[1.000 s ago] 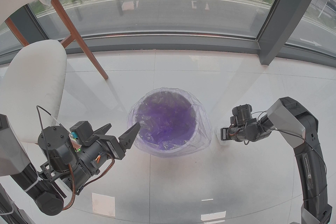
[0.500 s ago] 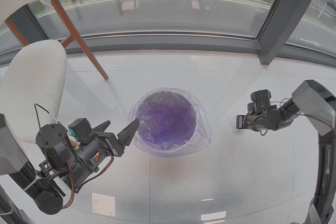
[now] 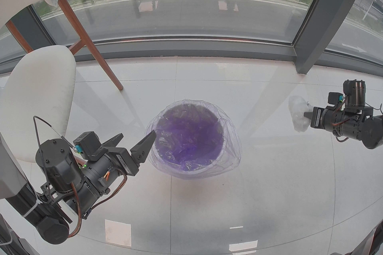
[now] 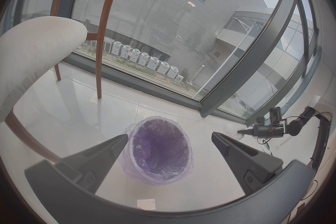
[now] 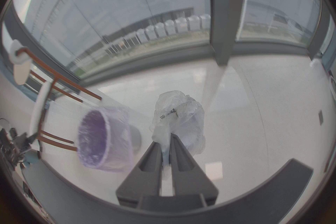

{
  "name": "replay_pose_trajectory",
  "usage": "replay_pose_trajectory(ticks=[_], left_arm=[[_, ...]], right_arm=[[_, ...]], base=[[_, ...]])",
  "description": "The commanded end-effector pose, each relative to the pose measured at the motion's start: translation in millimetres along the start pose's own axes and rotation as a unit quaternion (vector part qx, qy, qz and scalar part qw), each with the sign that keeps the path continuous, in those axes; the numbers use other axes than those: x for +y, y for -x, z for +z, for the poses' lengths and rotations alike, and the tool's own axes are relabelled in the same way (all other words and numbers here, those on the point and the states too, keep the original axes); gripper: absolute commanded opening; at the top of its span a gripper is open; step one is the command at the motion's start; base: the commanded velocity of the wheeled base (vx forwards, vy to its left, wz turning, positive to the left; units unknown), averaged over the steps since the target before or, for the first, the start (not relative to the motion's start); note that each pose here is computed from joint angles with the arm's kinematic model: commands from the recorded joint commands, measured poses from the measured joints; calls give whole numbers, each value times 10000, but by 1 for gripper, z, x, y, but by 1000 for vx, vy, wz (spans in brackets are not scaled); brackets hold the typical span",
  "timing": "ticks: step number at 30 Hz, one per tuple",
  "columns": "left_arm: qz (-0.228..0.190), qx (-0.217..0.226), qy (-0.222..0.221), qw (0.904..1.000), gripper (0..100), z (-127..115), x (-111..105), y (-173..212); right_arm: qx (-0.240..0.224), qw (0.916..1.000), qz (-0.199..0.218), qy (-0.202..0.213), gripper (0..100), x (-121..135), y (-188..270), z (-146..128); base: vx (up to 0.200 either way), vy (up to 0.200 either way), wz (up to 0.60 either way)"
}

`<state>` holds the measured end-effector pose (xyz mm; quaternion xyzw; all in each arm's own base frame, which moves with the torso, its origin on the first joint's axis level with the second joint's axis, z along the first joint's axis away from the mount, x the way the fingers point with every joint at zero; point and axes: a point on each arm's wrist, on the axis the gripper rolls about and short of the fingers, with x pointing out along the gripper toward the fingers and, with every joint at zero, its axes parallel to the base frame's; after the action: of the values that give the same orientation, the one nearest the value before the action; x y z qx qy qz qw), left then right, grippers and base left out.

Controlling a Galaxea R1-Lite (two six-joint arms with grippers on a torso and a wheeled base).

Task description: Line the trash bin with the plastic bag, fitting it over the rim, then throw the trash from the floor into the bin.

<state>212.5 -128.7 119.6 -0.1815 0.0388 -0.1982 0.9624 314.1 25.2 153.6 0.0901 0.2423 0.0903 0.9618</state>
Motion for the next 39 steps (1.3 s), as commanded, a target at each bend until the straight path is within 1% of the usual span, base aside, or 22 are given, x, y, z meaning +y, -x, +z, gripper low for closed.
replay_pose_trajectory(ticks=[1,3,4,5,6,9,13,14,15,16,19,23,25,27,30,33,39], left_arm=[[28,-123,4,9999,100,5,-1,2],[22,-137,6,9999,100,6,-2,3],[22,-137,6,9999,100,6,-2,3],[29,-140,6,9999,100,6,-1,3],[17,-151,9,9999,100,6,-2,2],[20,-185,-10,9998,100,7,-2,1],[167,-257,-79,9995,100,11,5,-1],[167,-257,-79,9995,100,11,5,-1],[240,-301,-78,9992,100,13,9,-1],[261,-309,-79,9991,100,13,10,-1],[270,-329,-77,9991,100,14,11,-1],[270,-329,-77,9991,100,14,11,-1],[270,-329,-77,9991,100,14,11,-1],[270,-329,-77,9991,100,14,11,-1],[270,-329,-77,9991,100,14,11,-2],[276,-315,-79,9991,100,13,11,-2],[276,-315,-79,9991,100,13,11,-3]], right_arm=[[-456,9949,841,319,0,36,30,-6],[-451,9918,1113,440,0,49,18,-14],[-451,9918,1113,440,0,49,18,-14],[-488,9882,1343,544,0,62,5,-20],[-500,9860,1475,594,0,71,-3,-24],[-480,9819,1691,711,0,83,-24,-38],[-768,9726,2036,823,0,103,-51,-55],[-768,9726,2036,823,0,103,-51,-55],[-928,9676,2180,871,0,112,-62,-60],[-993,9649,2260,893,0,118,-66,-61],[-991,9589,2478,960,0,134,-72,-69],[-898,9558,2607,1024,0,144,-77,-81],[-1059,9515,2692,1048,0,148,-88,-89],[-1151,9491,2734,1058,0,150,-96,-97],[-1111,9494,2739,1063,0,150,-104,-106],[-1083,9501,2725,1063,0,150,-113,-111],[-1350,9431,2842,1073,0,160,-131,-114]], base=[[0,0,0],[0,0,0],[0,0,0],[0,0,0],[0,0,0],[0,0,0],[0,0,0],[0,0,0],[0,0,0],[0,0,0],[0,0,0],[0,0,0],[0,0,0],[0,0,0],[0,0,0],[0,0,0],[0,0,0]])
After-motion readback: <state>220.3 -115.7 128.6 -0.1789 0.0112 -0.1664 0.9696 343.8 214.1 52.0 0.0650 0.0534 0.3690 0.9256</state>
